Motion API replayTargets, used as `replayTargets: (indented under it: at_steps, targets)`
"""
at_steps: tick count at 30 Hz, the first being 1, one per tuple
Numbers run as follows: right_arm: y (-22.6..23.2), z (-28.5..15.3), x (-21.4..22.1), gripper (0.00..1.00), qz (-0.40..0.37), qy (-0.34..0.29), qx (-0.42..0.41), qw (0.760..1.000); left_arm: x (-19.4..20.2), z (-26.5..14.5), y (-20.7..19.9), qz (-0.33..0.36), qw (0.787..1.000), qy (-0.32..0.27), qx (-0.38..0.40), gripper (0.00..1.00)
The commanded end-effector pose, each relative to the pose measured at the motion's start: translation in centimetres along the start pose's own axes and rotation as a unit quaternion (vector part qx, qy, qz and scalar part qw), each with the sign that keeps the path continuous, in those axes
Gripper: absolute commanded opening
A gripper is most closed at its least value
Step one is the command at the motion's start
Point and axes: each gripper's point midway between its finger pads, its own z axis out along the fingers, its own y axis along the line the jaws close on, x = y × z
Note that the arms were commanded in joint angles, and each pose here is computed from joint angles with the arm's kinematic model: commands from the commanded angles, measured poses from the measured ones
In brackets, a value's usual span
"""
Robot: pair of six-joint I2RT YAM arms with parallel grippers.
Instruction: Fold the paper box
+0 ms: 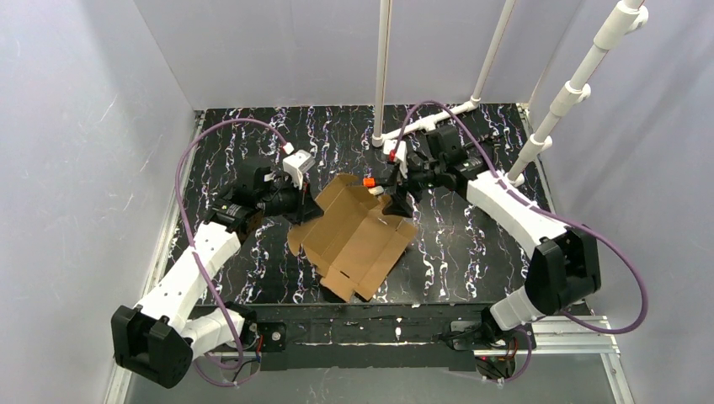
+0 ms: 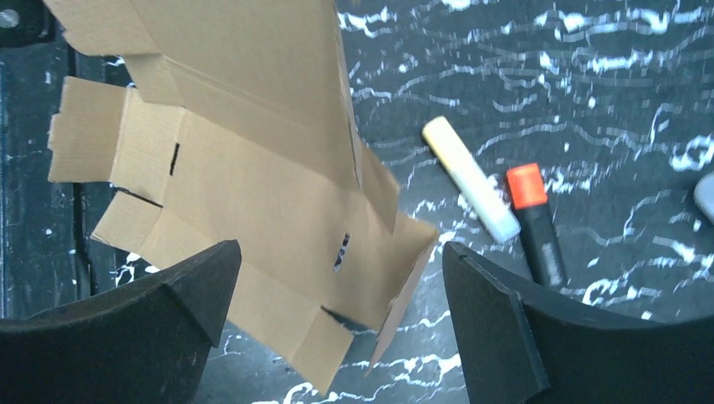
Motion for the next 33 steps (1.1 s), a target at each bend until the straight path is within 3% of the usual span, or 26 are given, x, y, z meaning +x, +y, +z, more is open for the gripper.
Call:
replayTargets:
  at_steps: [1,7,24,30,33]
  targets:
    - [-2.8,-0.6,3.1,0.98,0.059,0.01,0.088,0.994,1.2,-0.5,-0.6,-0.027,1.0,0.01,-0.001,0.0]
    - [-3.7,-0.8,3.2,0.98,0.092,-0.02,0.071,0.993,1.4,-0.7,-0.8,-0.028,0.999,0.017,0.0,0.0]
    - [-3.9,3.0,7.6,0.89,0.13,0.016,0.054,0.99,-0.4,-0.7,-0.7,-0.054,0.997,0.047,-0.01,0.0]
    - [-3.8,4.3,9.2,0.71,0.134,0.025,0.043,0.99,-0.6,-0.6,-0.5,-0.065,0.995,0.068,-0.015,0.0]
    - [-3.3,4.3,9.4,0.52,0.127,0.019,0.035,0.991,-0.9,-0.6,-0.5,-0.077,0.994,0.072,-0.018,0.0]
